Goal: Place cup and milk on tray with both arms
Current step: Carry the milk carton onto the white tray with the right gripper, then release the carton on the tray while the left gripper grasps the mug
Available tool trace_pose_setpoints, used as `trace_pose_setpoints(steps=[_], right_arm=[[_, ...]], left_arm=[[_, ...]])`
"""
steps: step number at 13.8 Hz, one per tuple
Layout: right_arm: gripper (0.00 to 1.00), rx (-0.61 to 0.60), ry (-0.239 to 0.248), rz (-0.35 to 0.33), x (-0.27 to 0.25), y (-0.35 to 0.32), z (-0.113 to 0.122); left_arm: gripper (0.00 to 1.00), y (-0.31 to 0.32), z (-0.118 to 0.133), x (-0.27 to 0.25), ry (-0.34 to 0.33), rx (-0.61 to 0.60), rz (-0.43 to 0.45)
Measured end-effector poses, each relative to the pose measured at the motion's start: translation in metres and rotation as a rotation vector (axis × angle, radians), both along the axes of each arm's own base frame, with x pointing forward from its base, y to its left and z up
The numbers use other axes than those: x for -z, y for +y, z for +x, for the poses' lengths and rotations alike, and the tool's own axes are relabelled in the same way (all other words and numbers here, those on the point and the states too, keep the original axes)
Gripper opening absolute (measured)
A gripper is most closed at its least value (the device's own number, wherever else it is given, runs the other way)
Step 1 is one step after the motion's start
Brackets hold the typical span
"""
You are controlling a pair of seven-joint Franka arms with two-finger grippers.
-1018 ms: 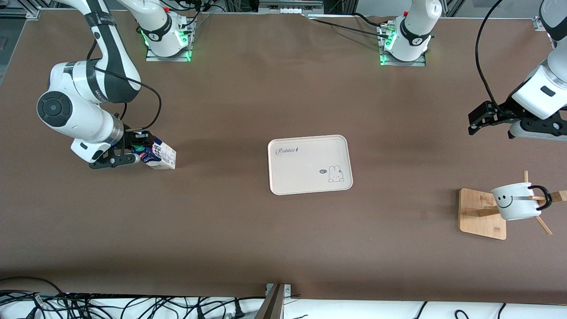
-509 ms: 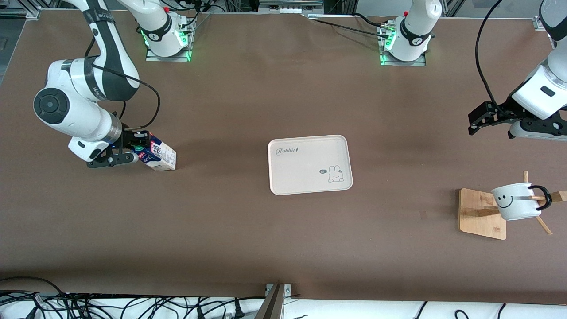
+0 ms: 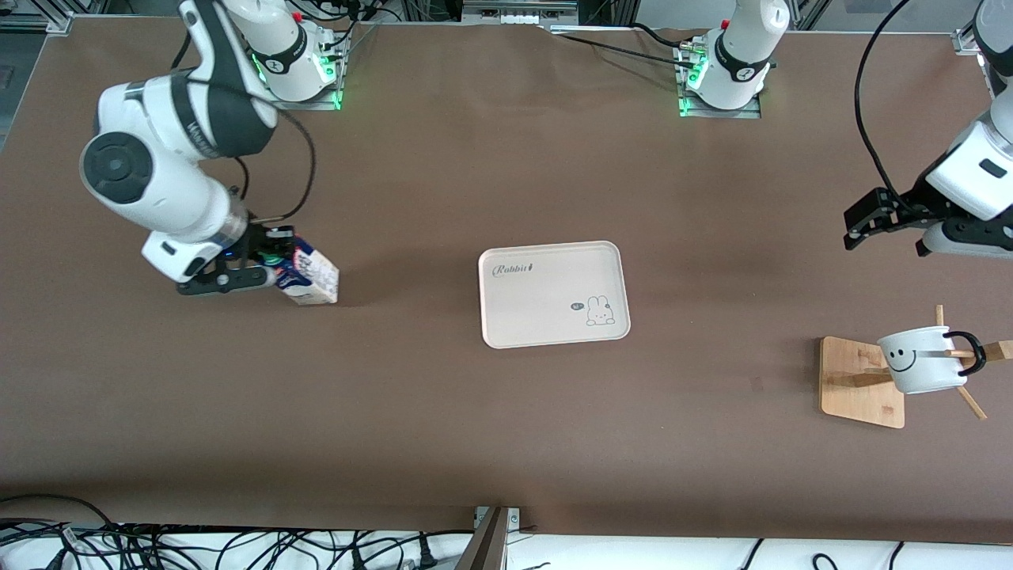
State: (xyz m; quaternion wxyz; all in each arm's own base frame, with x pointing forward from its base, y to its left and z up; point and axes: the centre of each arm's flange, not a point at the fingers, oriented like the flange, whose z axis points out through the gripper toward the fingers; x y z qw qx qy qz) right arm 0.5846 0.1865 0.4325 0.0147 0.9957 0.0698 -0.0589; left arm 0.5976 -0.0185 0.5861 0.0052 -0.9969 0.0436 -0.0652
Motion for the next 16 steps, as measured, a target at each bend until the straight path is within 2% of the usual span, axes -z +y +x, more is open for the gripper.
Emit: trace_pose_setpoints(steps=[5, 8, 11, 16], right_arm=[[0.47, 0.081, 0.003, -0.007, 0.016, 0.163, -0.014], [0.47, 0.134, -0.003, 0.028, 0.036, 0.245, -0.019], [0.47, 0.142, -0.023, 0.049, 0.050, 0.287, -0.016], [0.47, 0.117, -0.037, 0.064, 0.050, 0.307, -0.023]], left_arm=[[1.00, 0.005, 0.012, 0.009, 0.010, -0.009, 0.000], [1.00, 0.025, 0.015, 0.019, 0.028, -0.045, 0.000], [1.00, 0.053, 0.022, 0.041, 0.064, -0.176, -0.009], [1.00, 0.054, 0.017, 0.060, 0.088, -0.397, -0.027]])
